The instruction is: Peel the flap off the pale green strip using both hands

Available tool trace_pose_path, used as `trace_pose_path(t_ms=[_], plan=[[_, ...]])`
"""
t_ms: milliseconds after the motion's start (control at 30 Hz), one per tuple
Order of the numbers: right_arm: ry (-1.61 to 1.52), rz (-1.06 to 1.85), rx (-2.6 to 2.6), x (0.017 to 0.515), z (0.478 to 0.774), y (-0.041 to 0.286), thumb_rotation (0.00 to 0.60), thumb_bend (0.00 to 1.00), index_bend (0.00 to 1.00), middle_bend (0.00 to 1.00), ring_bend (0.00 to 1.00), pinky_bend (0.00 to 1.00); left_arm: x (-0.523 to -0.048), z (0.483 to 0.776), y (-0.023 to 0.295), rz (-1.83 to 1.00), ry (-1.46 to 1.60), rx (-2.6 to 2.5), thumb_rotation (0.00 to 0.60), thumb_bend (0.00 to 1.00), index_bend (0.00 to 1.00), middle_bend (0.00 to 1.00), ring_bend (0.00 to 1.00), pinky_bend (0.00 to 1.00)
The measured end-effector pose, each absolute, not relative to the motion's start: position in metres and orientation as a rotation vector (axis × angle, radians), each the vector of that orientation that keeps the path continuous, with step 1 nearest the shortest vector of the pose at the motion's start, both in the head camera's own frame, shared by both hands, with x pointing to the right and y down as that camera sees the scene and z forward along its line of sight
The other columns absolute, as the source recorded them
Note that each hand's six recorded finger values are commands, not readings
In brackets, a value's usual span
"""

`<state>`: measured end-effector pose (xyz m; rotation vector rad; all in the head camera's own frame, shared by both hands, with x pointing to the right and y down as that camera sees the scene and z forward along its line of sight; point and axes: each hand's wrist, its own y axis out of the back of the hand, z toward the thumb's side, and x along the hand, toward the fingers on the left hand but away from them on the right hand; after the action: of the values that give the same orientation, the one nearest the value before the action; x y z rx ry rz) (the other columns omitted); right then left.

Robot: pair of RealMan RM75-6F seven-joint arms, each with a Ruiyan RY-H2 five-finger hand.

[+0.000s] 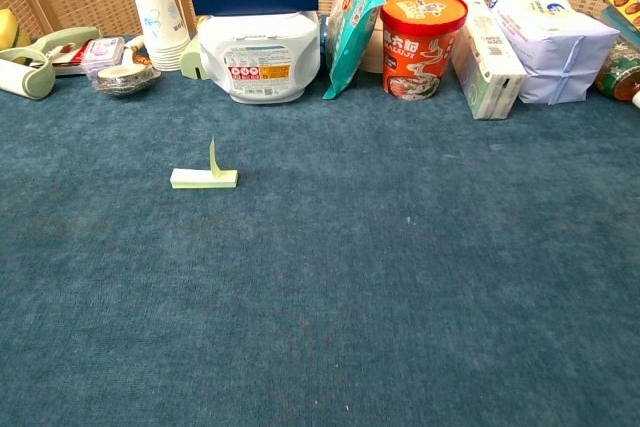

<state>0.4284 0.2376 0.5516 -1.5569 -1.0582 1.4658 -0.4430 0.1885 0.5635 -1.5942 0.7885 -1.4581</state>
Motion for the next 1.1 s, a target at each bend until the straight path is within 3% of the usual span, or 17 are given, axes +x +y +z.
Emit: trace_pose_path(t_ms=[133, 267, 433, 533, 633, 767, 833, 1100], plan=[[-1.061, 1.474, -1.554, 0.429, 0.552, 0.238, 0.426, 0.21, 0.0, 0.1, 0.04, 0.24, -0.426, 0.571, 0.169, -1.424, 0.722, -1.613, 0.478, 0.2, 0.28, 0.51, 0.51, 0.49], [-1.068, 1.492, -1.545, 0.433, 0.551, 0.24, 0.424, 0.21, 0.0, 0.1, 0.04, 0.24, -0.402, 0.579, 0.149, -1.37, 0.676, -1.637, 0.476, 0.2, 0.29, 0.77, 0.81, 0.7], [-1.074, 1.496, -1.541, 0.434, 0.551, 0.241, 0.424, 0.21, 0.0, 0.1, 0.04, 0.24, -0.363, 0.595, 0.126, -1.263, 0.639, -1.688, 0.454, 0.2, 0.29, 0.96, 0.98, 0.92], [-1.076, 1.499, -1.544, 0.435, 0.552, 0.242, 0.425, 0.21, 0.0, 0.1, 0.04, 0.24, -0.348, 0.603, 0.119, -1.227, 0.609, -1.696, 0.441, 0.19, 0.28, 1.0, 1.0, 1.0], [-1.072, 1.501, -1.543, 0.435, 0.553, 0.241, 0.425, 0.21, 0.0, 0.1, 0.04, 0.24, -0.34, 0.609, 0.116, -1.212, 0.573, -1.69, 0.453, 0.19, 0.27, 1.0, 1.0, 1.0], [-1.075, 1.501, -1.546, 0.435, 0.554, 0.241, 0.426, 0.21, 0.0, 0.1, 0.04, 0.24, -0.328, 0.616, 0.114, -1.194, 0.538, -1.68, 0.571, 0.22, 0.3, 1.0, 1.0, 1.0], [-1.073, 1.501, -1.548, 0.434, 0.555, 0.241, 0.425, 0.21, 0.0, 0.1, 0.04, 0.24, -0.322, 0.62, 0.115, -1.191, 0.525, -1.686, 0.595, 0.26, 0.32, 1.0, 1.0, 1.0], [-1.073, 1.504, -1.551, 0.435, 0.557, 0.239, 0.425, 0.21, 0.0, 0.1, 0.04, 0.24, -0.304, 0.639, 0.118, -1.222, 0.475, -1.72, 0.6, 0.31, 0.34, 1.0, 1.0, 1.0]])
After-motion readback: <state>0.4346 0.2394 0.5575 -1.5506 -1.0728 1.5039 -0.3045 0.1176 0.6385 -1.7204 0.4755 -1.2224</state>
